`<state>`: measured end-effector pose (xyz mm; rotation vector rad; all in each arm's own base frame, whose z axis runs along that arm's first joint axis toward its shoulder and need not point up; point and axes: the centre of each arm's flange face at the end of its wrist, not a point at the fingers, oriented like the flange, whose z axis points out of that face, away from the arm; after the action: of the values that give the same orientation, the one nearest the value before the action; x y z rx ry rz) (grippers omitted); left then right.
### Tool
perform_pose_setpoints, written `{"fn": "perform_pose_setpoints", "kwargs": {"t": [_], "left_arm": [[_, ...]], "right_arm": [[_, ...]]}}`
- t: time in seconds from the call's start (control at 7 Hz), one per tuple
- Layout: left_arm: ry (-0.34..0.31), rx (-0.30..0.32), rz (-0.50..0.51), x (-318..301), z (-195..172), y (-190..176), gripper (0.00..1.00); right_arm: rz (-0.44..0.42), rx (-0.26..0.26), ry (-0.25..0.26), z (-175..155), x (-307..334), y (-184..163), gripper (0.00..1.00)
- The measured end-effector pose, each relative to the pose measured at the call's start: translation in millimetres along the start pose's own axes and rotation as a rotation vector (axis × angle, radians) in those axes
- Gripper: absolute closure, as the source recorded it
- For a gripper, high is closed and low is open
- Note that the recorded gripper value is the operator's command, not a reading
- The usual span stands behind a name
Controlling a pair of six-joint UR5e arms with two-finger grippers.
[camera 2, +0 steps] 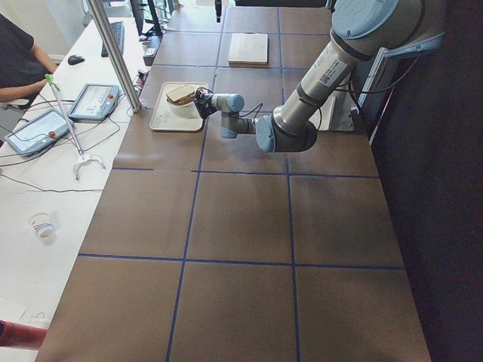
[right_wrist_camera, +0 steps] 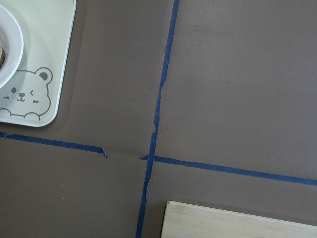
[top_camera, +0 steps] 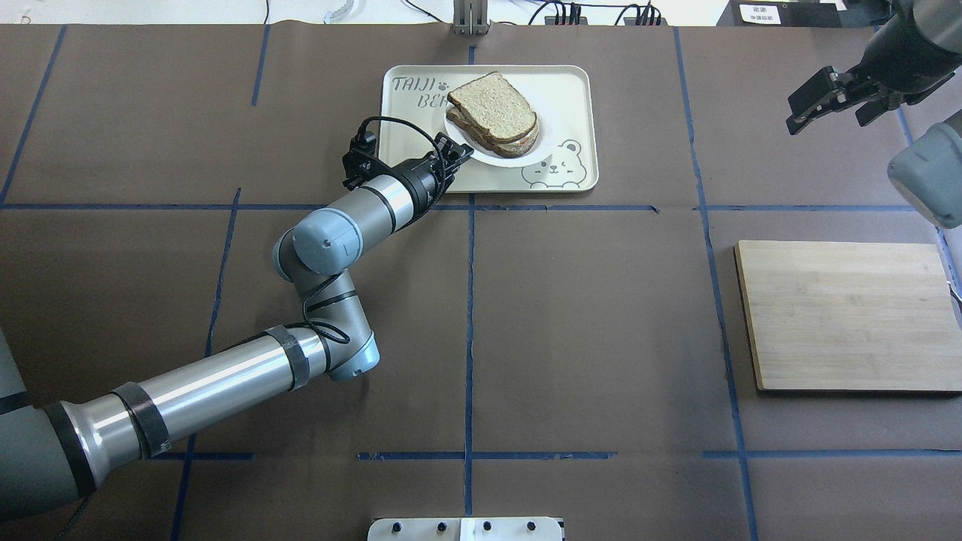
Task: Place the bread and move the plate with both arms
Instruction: 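Slide the plate with the left gripper onto the bear-printed tray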
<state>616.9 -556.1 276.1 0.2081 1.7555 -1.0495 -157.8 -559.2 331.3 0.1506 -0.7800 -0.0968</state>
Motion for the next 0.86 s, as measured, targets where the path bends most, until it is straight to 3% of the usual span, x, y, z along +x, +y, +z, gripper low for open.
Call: {"fn": "perform_pose_setpoints", "kwargs": {"t": [0.29,0.57,0.71,0.86], "left_arm": [[-0.031,0.019,0.012,7,9,6,0.50],[-0.056,0.017,0.026,15,13,2,0.35],[-0.079,0.005,0.035,24,15,-5,0.00],[-0.112,-0.014,0.058,40,16,-11,0.00]], "right_arm": [[0.000,-0.005,0.003,3,3,1,0.00],[0.002,-0.010,0.007,5,6,2,0.00],[0.003,-0.012,0.008,7,7,3,0.00],[0.004,-0.014,0.009,7,8,3,0.00]]}}
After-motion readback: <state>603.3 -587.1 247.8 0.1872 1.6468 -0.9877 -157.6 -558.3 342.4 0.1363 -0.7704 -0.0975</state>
